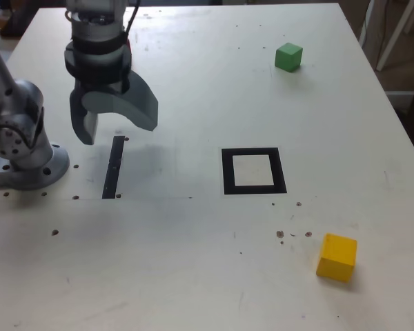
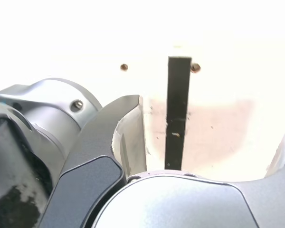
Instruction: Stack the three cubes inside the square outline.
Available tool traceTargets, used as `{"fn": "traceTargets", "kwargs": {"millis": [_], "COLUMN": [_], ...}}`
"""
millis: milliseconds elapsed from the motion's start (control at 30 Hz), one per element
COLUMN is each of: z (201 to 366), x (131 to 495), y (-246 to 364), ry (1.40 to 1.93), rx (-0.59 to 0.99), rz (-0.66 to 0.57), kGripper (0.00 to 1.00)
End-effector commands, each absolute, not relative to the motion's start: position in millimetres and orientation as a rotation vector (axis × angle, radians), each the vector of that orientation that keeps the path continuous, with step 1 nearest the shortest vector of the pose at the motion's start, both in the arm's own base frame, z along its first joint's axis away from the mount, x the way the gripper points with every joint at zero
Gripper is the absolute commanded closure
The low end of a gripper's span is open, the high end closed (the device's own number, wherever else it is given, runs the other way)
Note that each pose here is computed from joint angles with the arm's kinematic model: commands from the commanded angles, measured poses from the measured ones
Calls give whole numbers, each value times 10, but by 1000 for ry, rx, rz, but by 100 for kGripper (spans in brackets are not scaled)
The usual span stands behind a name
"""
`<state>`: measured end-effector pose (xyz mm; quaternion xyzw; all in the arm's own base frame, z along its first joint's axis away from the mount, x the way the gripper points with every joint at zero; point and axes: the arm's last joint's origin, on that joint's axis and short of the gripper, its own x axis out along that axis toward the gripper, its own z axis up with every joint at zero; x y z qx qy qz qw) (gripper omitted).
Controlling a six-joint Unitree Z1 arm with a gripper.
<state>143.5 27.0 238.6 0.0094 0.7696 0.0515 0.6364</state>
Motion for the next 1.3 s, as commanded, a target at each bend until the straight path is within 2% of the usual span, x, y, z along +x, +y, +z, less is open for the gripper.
{"fn": "traceTargets", "kwargs": {"millis": [0,200,500,833,1267], "z": [2403,2499,2593,2761,2809], "x": [1421,1381,1270,1189,1126], "y": [330,539,813,1226,1976], "ry": [1772,1796,1789,1794,1812], "rx": [26,26,-33,-72,-158], "rz": [116,167,290,354,408], "kGripper": [0,0,0,0,1]}}
